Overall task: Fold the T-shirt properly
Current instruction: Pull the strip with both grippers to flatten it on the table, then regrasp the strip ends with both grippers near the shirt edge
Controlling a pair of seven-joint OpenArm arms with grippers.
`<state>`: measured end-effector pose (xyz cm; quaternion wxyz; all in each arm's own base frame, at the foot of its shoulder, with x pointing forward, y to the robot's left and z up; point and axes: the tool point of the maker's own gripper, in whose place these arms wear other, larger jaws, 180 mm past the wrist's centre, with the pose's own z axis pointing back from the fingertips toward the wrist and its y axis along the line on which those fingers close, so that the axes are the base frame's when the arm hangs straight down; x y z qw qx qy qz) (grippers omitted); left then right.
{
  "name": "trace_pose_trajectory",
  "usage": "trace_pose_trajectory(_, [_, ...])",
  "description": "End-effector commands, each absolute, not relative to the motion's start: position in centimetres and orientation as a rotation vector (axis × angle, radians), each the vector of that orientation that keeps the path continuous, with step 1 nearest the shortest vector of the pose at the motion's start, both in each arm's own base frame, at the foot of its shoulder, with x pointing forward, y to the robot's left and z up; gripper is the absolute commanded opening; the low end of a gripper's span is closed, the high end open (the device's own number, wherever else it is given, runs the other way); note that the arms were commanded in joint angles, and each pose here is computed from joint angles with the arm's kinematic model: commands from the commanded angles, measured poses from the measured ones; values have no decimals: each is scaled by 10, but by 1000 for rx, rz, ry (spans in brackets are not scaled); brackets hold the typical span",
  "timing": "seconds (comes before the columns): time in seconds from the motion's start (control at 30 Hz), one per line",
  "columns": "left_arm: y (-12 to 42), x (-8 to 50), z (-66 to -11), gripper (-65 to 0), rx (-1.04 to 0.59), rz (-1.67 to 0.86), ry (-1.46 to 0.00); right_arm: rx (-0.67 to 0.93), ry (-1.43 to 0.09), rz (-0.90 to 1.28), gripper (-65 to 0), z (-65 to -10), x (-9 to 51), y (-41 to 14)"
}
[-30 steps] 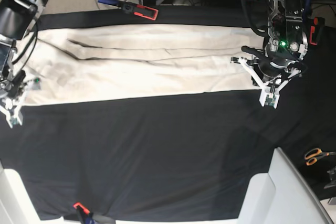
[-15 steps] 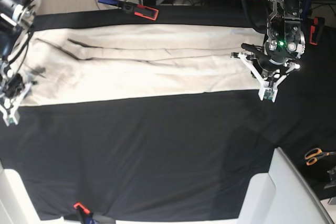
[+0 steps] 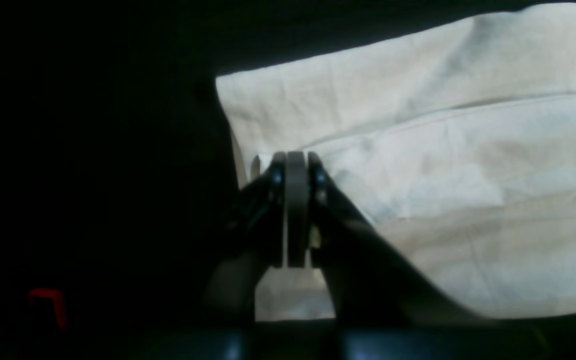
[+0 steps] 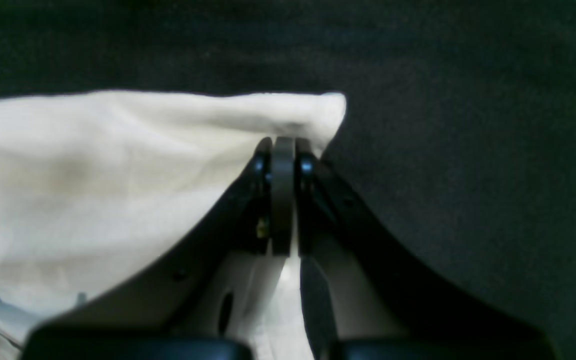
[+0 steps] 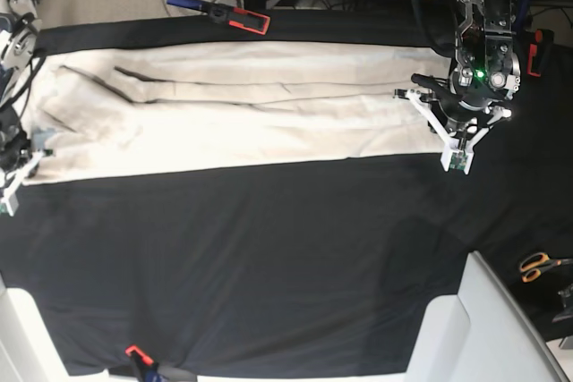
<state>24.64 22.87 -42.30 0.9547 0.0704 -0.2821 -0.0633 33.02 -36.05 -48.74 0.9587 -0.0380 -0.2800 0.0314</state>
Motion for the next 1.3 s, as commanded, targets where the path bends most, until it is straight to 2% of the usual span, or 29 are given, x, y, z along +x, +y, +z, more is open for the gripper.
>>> trace_pose_trajectory(0.0, [232,255,-414,-650,155,-132,-611,-110,-636,60,-642,-464,350,-376])
trace_pose_trajectory(0.17, [232,254,-414,-650,156,-133,-608,-189,-713,86,-642,-432,368,-390])
trace_pose_trajectory(0.33, [237,254,-412,-650,158,-109,-616,-390,-773,51,-642,-402,362,-421])
trace_pose_trajectory(0.5, [277,252,-399,-650,206,55,-653,-469,-766,86,-642,-392,335,-403])
trace_pose_trajectory(0.63, [288,247,-398,-650,223,67,-646,-474,-796,126,-642,-391,315,-371])
trace_pose_trajectory(0.67, [285,247,-398,-634,212,39,-644,-469,-803,130,-642,-391,311,-363])
trace_pose_trajectory(0.7, [280,247,-400,-583,196,1,-636,-462,-807,129,-642,-393,309,-357])
trace_pose_trajectory(0.77, [275,245,-402,-459,164,-75,-626,-444,-803,124,-642,-398,305,-348])
trace_pose_trajectory(0.9, [277,241,-400,-173,132,-140,-627,-431,-772,125,-642,-410,293,-343])
trace_pose_trajectory(0.97, [283,239,-396,-81,107,-130,-647,-430,-761,127,-642,-413,289,-343])
trace_pose_trajectory(1.0, [284,237,-395,-64,73,-120,-658,-429,-754,129,-642,-415,286,-343])
trace_pose_trajectory(1.07, [292,231,-400,-74,-12,-58,-678,-428,-740,132,-642,-419,280,-343])
trace_pose_trajectory(1.27, [291,218,-433,-188,-241,75,-658,-424,-713,137,-644,-427,268,-342])
